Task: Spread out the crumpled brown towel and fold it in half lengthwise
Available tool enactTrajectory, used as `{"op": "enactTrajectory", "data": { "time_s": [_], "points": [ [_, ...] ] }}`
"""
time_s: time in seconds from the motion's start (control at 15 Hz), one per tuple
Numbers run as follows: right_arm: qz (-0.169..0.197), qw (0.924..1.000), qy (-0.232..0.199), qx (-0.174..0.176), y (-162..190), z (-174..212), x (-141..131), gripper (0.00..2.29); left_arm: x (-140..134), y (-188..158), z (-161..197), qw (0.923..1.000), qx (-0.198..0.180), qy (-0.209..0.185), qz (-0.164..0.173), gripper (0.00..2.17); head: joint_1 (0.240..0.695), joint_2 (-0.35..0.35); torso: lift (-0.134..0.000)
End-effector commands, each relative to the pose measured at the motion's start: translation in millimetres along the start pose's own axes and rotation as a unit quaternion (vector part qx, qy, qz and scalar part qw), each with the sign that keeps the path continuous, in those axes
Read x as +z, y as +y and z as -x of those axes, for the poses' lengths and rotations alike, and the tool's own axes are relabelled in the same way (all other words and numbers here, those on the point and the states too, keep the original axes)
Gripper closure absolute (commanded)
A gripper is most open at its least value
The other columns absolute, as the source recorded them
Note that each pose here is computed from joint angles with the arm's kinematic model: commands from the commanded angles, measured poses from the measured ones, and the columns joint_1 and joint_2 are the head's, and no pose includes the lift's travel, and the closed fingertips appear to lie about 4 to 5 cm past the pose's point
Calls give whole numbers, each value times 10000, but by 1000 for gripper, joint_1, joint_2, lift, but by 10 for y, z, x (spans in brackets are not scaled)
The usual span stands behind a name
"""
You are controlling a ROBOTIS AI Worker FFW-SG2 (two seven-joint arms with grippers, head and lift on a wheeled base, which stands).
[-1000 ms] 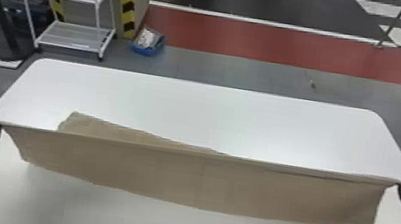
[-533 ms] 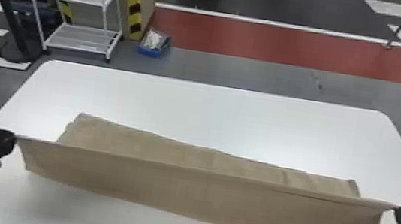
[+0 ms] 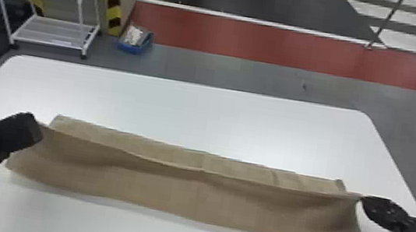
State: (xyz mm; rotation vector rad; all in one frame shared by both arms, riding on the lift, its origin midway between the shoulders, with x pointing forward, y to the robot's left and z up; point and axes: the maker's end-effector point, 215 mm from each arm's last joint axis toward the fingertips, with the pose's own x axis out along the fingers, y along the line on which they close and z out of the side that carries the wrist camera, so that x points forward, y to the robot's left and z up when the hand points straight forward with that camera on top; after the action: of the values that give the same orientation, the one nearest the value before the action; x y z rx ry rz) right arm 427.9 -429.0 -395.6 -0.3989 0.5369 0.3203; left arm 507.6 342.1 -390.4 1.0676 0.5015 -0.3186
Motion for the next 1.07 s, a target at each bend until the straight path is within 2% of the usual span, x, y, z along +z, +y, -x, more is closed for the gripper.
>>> {"op": "enactTrajectory", "data": {
  "time_s": [0.0, 0.2, 0.6, 1.0],
  "points": [
    [-33, 10000, 85, 23, -3, -104, -23, 1315, 47, 35, -188, 10000, -37, 45, -15, 1878, 695, -103, -123],
    [-56, 9999, 114, 34, -75, -138, -44, 1315, 48, 233, -230, 9999, 95, 98, 38, 1878, 695, -103, -123],
    [-146, 9998, 109, 94, -88, -341, -17, 1315, 43, 299, -422, 9997, 79, 216, -21, 1878, 695, -90, -123],
    [-104, 9997, 105, 206, 17, -500, 86, 1315, 234, 325, -573, 9998, 47, 184, -72, 1878, 695, -85, -123]
  ]
}}
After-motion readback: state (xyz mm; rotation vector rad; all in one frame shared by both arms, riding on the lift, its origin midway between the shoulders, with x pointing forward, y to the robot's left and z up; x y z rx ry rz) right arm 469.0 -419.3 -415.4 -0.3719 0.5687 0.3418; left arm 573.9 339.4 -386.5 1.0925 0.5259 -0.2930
